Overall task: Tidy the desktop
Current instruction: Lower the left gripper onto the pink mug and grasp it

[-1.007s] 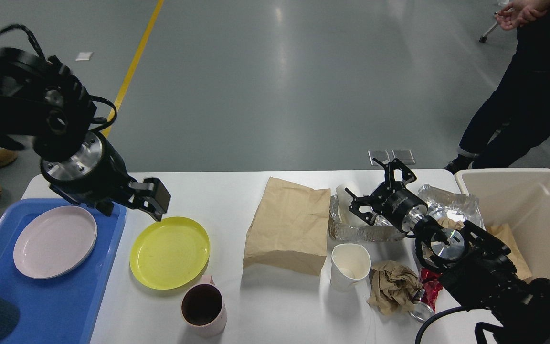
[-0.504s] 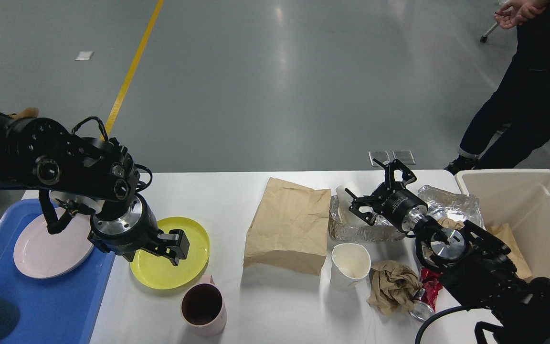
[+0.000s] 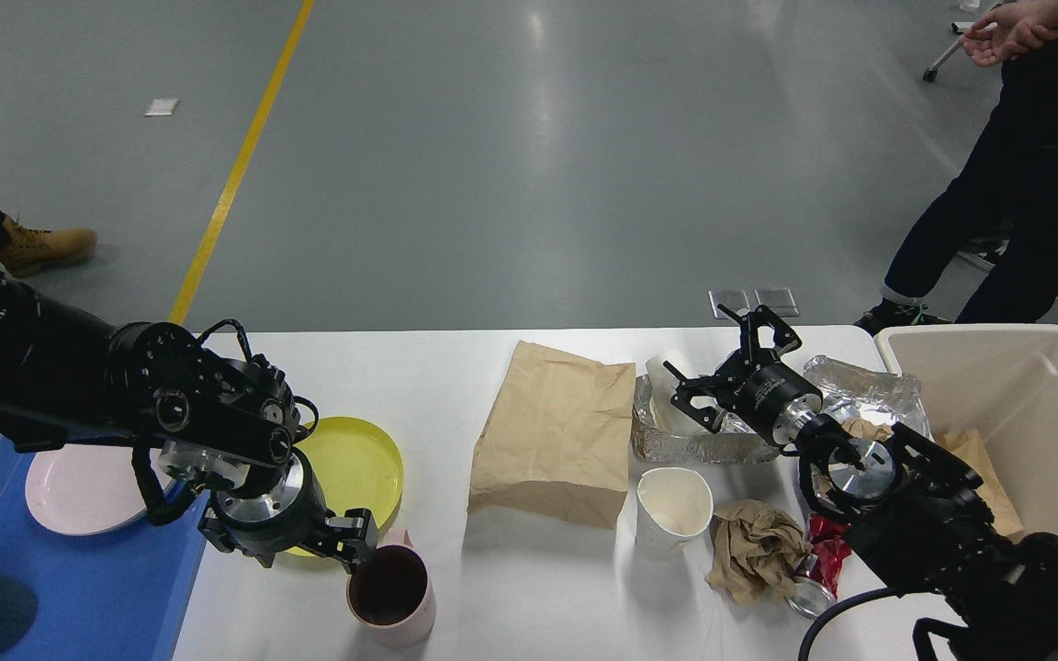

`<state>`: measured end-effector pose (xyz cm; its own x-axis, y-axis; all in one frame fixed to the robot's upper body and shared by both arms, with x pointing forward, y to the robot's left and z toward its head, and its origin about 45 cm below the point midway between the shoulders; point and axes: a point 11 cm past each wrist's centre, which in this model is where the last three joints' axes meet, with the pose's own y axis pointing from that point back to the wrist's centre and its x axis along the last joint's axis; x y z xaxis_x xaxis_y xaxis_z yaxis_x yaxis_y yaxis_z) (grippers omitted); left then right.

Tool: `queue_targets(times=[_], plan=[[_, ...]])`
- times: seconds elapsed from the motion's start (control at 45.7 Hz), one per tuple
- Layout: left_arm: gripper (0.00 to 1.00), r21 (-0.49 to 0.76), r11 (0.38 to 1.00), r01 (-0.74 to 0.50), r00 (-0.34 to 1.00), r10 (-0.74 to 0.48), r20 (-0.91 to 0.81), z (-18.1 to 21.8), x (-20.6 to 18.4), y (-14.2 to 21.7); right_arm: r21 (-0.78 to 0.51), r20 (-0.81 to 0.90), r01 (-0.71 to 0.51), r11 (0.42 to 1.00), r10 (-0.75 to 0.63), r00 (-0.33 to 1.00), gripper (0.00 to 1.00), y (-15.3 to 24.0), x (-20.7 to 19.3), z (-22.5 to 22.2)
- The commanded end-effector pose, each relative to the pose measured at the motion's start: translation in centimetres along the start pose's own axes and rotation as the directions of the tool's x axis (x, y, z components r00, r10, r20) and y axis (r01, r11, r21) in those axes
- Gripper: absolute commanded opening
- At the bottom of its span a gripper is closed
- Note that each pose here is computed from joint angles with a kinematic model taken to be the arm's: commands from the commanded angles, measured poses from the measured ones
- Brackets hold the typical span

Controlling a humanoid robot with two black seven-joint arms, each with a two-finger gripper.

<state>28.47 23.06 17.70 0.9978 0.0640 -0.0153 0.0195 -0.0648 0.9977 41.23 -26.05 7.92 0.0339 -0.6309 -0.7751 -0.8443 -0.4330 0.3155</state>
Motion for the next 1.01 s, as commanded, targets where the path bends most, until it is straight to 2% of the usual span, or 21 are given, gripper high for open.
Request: queue_targets(times=[0.0,0.263,0.591,0.985], plan=[[0.85,-0.002,1.000,-0.009,1.000,0.009,-0.009,0.2,0.3,-0.3,0.000,0.000,0.000,1.000,0.000,1.000,1.00,0.0,0.0,0.0],[0.85,0.023,1.000,-0.006,1.000,0.006,0.012,0.9,0.2,-1.3,0.000,0.000,0.000,1.000,0.000,1.000,1.00,0.0,0.0,0.0],[0.85,0.041,0.999,-0.021,0.996,0.017,0.091,3.8,-0.5,-2.0,0.000,0.000,0.000,1.000,0.000,1.000,1.00,0.0,0.0,0.0],[0.85,0.050,0.999,0.001,0.997,-0.004,0.072,3.6,-0.9,-3.7,0.000,0.000,0.000,1.000,0.000,1.000,1.00,0.0,0.0,0.0]])
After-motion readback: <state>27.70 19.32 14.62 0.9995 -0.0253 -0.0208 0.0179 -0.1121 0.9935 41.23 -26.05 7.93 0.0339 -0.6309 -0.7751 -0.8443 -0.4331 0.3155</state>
